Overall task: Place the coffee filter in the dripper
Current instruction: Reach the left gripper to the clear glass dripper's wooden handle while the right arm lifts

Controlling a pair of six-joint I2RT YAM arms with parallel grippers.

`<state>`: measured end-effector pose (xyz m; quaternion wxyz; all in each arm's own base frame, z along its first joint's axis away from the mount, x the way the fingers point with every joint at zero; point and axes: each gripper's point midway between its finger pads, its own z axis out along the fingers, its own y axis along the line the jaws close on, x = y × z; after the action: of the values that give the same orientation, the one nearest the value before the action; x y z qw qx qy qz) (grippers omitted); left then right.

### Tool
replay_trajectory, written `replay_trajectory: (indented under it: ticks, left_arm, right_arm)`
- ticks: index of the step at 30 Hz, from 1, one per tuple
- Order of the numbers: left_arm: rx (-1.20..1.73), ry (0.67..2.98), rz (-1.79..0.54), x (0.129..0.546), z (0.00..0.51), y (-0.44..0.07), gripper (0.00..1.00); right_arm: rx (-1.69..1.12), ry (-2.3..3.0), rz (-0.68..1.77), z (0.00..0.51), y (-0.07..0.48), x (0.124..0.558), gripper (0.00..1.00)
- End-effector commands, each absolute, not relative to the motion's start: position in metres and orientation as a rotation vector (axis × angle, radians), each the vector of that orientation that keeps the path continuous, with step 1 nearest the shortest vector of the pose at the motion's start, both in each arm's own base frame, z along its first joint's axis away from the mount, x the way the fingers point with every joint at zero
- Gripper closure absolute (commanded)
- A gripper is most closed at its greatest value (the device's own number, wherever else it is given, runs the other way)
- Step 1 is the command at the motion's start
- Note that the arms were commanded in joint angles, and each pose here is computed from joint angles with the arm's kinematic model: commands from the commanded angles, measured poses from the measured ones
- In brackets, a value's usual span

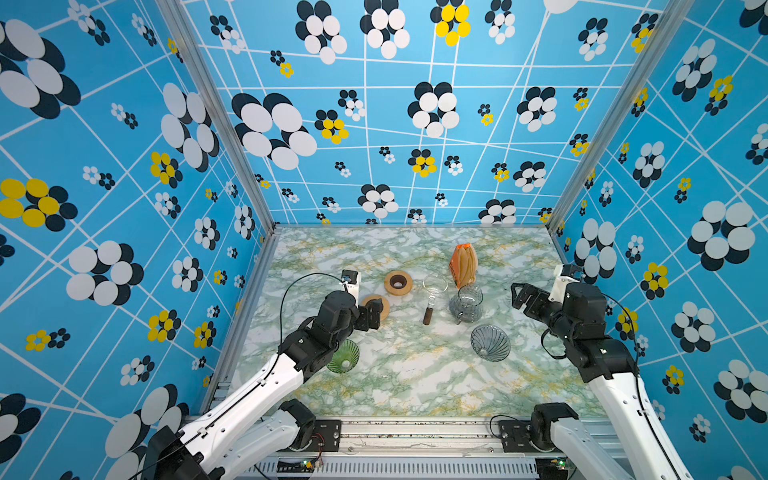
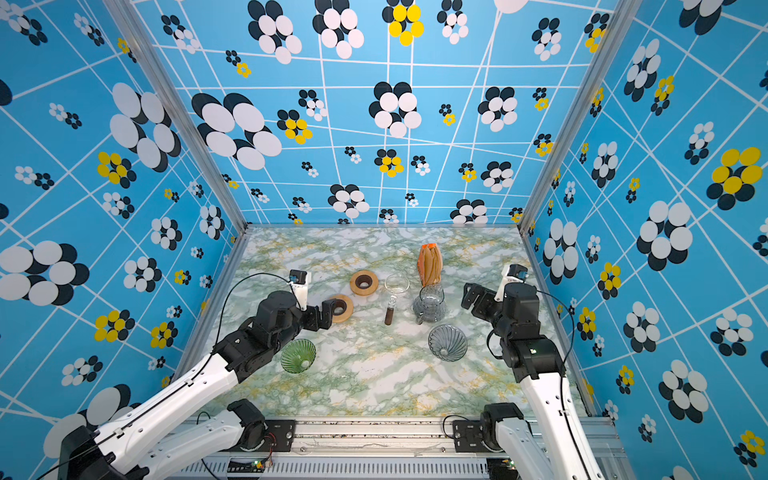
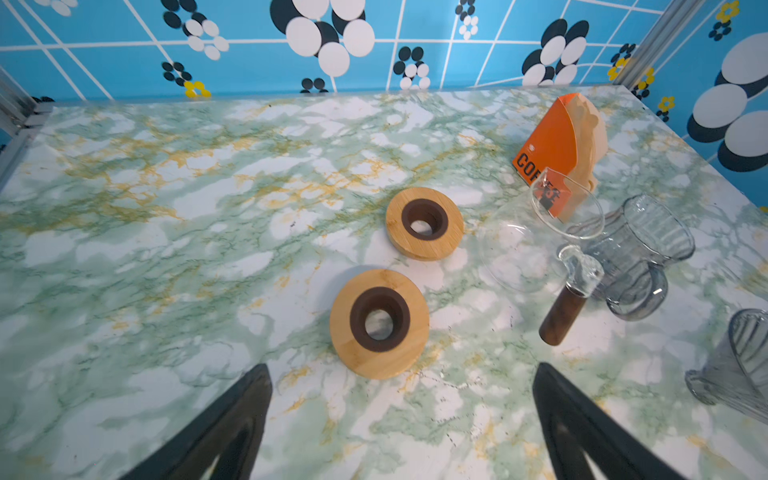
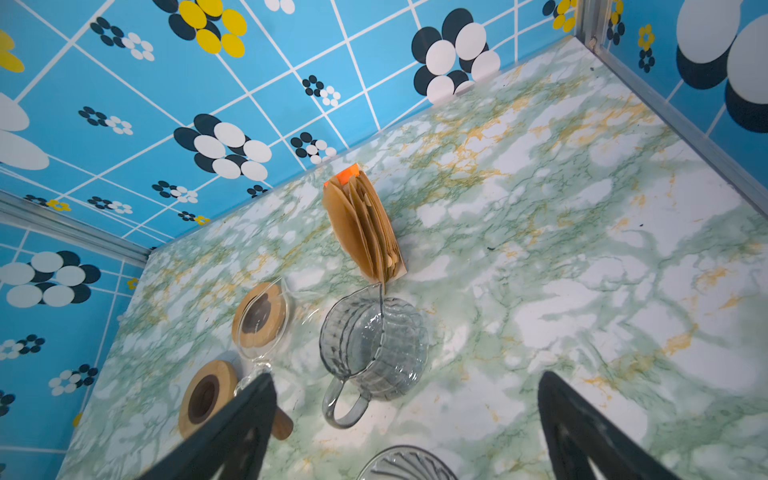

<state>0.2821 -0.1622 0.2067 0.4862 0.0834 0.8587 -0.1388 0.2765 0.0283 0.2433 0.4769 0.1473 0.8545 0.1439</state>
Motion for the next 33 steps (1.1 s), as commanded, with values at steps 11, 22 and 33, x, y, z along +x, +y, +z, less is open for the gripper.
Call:
replay_trajectory:
  ticks: [11, 22, 33]
  left_arm:
    - [0.323, 2.201, -0.429, 0.269, 0.207, -0.239, 0.03]
    - [0.374, 2.262, -0.417, 0.286, 0.191, -0.307, 0.20]
    - [0.375, 2.351, -0.400, 0.304, 0.167, -0.347, 0.36]
  right_arm:
    - [0.169, 2.231, 0.559, 0.260, 0.065, 0.206, 0.01]
    - [0.209, 2.213, 0.311, 0.262, 0.029, 0.175, 0.01]
    - [0.104, 2.172, 0.494, 0.260, 0.057, 0.170, 0.01]
